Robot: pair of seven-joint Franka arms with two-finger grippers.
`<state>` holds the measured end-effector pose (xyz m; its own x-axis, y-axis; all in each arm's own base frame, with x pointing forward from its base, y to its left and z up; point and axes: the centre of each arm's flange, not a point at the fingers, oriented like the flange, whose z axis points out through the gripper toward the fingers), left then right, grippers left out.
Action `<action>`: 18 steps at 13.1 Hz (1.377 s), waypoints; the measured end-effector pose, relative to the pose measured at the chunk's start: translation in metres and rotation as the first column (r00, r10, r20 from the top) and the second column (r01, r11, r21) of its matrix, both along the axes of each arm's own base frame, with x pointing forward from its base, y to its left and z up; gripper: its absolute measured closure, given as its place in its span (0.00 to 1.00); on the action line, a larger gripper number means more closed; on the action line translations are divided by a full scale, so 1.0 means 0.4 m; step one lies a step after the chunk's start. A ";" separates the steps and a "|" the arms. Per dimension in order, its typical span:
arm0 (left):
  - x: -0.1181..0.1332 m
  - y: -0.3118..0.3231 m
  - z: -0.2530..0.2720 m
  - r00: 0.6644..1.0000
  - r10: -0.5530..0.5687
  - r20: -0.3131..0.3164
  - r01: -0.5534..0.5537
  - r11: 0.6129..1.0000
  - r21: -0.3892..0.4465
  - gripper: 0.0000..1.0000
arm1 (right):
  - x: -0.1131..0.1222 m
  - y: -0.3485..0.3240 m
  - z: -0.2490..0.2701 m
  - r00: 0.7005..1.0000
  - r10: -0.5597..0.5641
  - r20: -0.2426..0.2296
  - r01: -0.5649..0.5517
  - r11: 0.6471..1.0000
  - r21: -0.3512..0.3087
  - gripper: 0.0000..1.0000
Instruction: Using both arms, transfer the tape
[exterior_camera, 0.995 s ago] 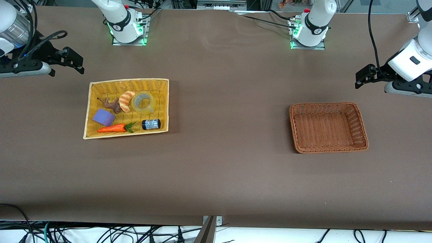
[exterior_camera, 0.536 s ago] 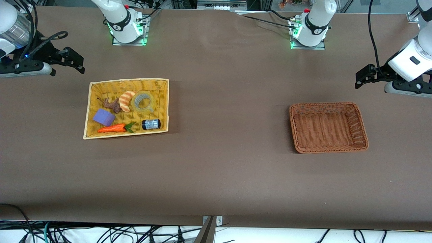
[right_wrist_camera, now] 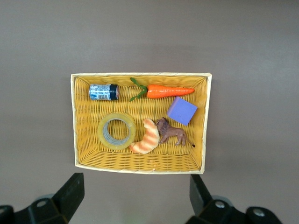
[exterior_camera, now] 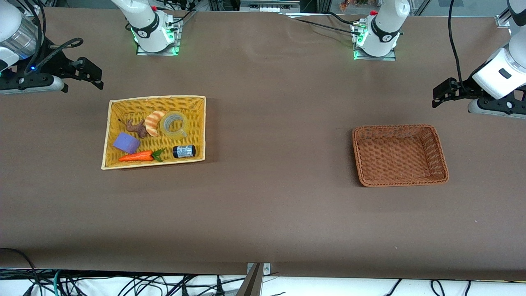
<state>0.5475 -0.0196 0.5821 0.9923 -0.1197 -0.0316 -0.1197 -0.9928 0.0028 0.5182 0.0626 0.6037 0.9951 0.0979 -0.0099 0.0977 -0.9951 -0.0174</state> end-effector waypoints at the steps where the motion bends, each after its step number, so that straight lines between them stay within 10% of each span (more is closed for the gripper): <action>1: -0.001 0.001 -0.001 1.000 0.000 -0.004 0.000 1.000 0.000 0.00 | 0.000 0.000 0.000 1.000 0.001 0.000 -0.001 1.000 0.000 0.00; 18: -0.002 0.001 -0.001 1.000 0.001 -0.006 -0.001 1.000 0.000 0.00 | -0.002 0.003 -0.010 1.000 0.005 -0.011 -0.005 1.000 -0.001 0.00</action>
<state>0.5469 -0.0193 0.5815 0.9922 -0.1192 -0.0376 -0.1192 -0.9929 0.0033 0.5172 0.0639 0.5998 0.9945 0.1026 -0.0207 0.1022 -0.9946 -0.0173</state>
